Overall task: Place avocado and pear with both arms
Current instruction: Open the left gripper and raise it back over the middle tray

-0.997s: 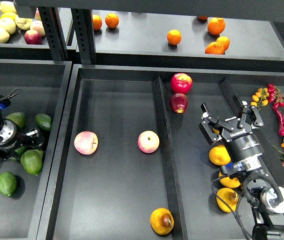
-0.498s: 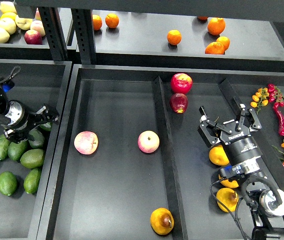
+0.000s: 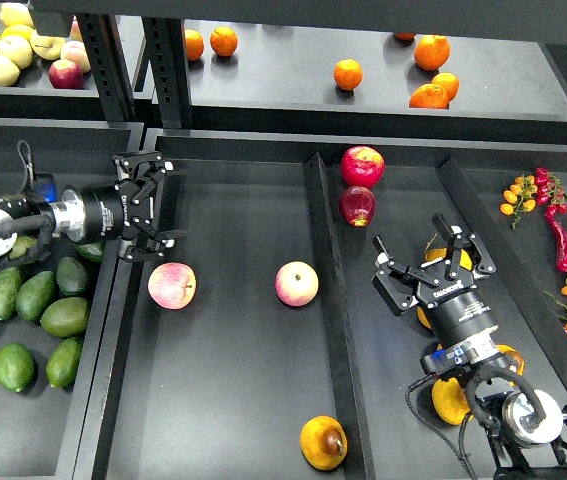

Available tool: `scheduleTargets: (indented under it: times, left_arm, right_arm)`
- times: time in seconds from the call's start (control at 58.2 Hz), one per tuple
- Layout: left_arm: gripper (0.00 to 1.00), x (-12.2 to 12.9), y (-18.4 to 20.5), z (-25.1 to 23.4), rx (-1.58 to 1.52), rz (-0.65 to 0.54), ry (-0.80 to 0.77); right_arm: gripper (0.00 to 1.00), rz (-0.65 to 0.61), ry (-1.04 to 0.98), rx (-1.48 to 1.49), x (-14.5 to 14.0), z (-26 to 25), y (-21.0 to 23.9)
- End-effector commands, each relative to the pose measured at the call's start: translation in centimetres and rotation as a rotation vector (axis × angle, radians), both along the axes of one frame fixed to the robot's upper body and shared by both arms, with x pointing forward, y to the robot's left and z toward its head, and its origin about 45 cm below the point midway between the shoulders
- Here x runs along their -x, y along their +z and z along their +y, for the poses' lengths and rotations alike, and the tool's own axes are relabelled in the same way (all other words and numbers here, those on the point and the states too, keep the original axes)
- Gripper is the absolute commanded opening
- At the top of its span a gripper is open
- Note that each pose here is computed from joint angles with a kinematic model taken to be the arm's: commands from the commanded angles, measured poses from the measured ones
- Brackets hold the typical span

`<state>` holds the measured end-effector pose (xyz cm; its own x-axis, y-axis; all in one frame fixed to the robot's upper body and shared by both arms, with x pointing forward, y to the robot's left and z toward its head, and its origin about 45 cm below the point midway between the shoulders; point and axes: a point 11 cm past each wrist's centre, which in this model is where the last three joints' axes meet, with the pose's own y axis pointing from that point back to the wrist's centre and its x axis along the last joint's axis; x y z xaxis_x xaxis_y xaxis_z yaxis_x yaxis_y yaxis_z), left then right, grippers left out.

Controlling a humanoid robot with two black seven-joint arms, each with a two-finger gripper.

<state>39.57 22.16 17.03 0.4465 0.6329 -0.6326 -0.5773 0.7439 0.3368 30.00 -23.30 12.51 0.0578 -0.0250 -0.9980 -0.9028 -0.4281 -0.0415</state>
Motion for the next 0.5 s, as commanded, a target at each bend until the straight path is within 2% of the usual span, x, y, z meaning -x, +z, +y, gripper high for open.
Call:
scheduleTargets:
  times: [0.0, 0.138, 0.309, 0.481]
  left_arm:
    - [0.99, 1.2, 1.6, -3.2, 0.239, -0.005, 0.048]
    - [0.99, 2.1, 1.7, -6.0, 0.429, 0.065, 0.156]
    - [0.99, 3.8, 0.1, -2.6, 0.469, 0.127, 0.310]
    - [0.99, 6.9, -1.9, -1.8, 0.509, 0.191, 0.355]
  right_arm:
    - [0.99, 0.008, 0.009, 0.002, 0.1, 0.2, -0.2]
    - [0.99, 0.017, 0.015, 0.002, 0.3, 0.4, -0.5]
    - [0.99, 0.047, 0.069, 0.000, 1.6, 2.1, -1.5]
    - [0.99, 0.050, 0.120, 0.018, 2.2, 2.9, -1.7]
